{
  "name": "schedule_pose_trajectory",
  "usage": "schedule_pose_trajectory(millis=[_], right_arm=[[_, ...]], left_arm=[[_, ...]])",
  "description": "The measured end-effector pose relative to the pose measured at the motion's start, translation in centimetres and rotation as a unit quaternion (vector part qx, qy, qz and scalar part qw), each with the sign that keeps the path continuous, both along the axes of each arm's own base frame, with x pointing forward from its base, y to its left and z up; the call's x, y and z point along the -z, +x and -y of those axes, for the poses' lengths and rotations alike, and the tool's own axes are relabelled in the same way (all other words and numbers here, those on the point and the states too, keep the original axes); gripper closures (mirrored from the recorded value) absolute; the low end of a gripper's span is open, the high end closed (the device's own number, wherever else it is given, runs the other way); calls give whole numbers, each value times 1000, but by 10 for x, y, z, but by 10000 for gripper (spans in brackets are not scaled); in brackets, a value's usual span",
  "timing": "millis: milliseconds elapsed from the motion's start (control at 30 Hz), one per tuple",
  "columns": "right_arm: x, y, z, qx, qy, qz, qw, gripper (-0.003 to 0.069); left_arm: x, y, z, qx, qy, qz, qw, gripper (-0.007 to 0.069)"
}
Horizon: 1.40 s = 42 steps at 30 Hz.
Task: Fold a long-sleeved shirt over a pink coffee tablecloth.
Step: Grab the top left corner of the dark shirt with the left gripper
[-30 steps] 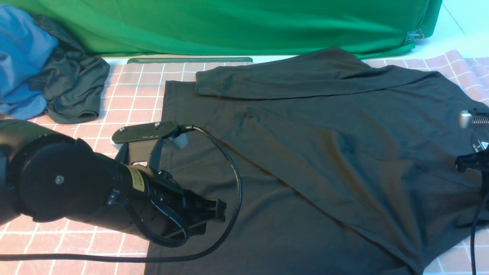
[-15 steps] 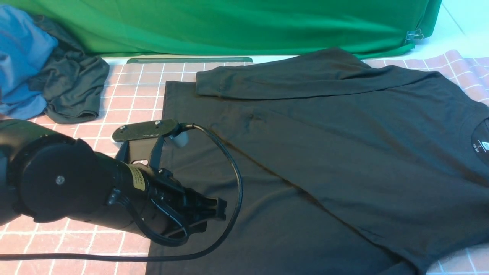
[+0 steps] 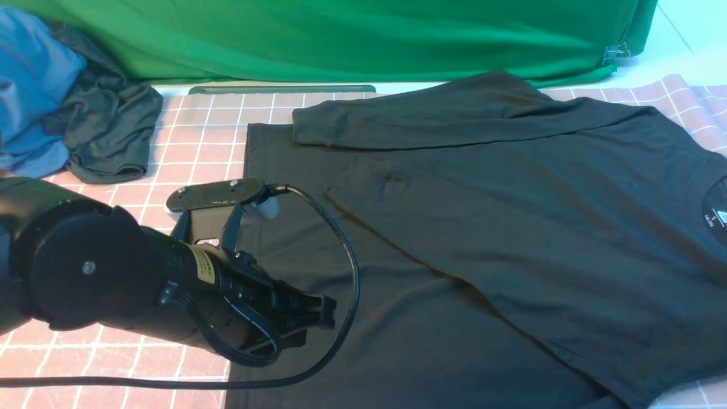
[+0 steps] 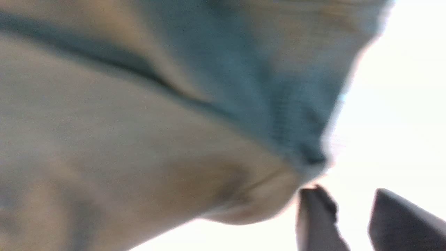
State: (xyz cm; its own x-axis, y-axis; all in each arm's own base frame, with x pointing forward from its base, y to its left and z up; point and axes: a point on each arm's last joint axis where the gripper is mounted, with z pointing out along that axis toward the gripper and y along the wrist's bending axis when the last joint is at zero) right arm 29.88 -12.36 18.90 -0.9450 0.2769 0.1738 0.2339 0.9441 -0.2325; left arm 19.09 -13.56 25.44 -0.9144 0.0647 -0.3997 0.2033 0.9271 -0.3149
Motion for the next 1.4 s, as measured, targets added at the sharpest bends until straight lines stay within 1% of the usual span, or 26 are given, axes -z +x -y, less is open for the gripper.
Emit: schedule_pose_trajectory(millis=[67,133,200,300,400,433,467,500,533,567,600,633,667,700,800,833,967,1033,1133,1233,1333,1400], right_arm=[[-3,-1,1,8,-7,5,1000,294],[-12,-2,-2,17,-3,23,1000,247],[-23,-4,-9,28,19,49,998,230],[-48,-15,-39,17,85,105,991,242],[-62,-29,-69,-24,114,131,984,299],[-65,-37,-83,-50,120,142,981,362],[-65,-40,-88,-60,120,143,981,362],[-62,-49,-105,-92,126,155,976,446],[-62,-56,-117,-116,128,163,971,505],[-59,-61,-128,-140,131,166,967,550],[-57,-64,-135,-153,133,169,964,582],[-53,-71,-149,-183,138,167,959,610],[-52,-72,-151,-183,138,168,959,615],[-47,-80,-168,-223,146,162,950,619],[-43,-86,-184,-258,151,153,942,619],[-43,-89,-195,-279,155,154,935,619],[-43,-91,-211,-306,161,166,924,620],[-44,-91,-215,-312,163,174,920,620],[-44,-89,-218,-314,164,193,915,620],[-45,-87,-218,-314,164,201,913,620],[-49,-86,-219,-315,164,211,911,620],[-55,-86,-219,-316,165,220,908,620]], left_arm=[[1,-1,-1,-2,7,-5,1000,612],[2,-1,-4,-13,18,-9,1000,612],[3,0,-7,-28,33,-13,999,612],[5,-2,-13,-46,63,-25,997,612],[7,-4,-16,-56,76,-43,995,612],[7,-6,-17,-58,81,-52,994,612],[7,-6,-17,-58,82,-54,993,612],[8,-8,-18,-62,85,-66,992,612],[8,-9,-18,-63,88,-74,991,612],[9,-10,-19,-65,92,-82,990,612],[9,-11,-19,-68,94,-86,990,612],[10,-12,-21,-80,99,-94,987,612],[10,-12,-21,-82,100,-96,987,612],[10,-14,-22,-98,102,-110,984,612],[11,-17,-23,-108,105,-129,980,612],[13,-20,-22,-114,97,-145,978,612],[32,-33,-24,-121,90,-188,971,603],[42,-38,-27,-124,93,-198,968,575],[55,-42,-30,-128,89,-190,969,485],[55,-38,-28,-130,73,-169,974,385],[56,-36,-27,-132,73,-163,975,279],[58,-35,-27,-133,76,-165,974,253]])
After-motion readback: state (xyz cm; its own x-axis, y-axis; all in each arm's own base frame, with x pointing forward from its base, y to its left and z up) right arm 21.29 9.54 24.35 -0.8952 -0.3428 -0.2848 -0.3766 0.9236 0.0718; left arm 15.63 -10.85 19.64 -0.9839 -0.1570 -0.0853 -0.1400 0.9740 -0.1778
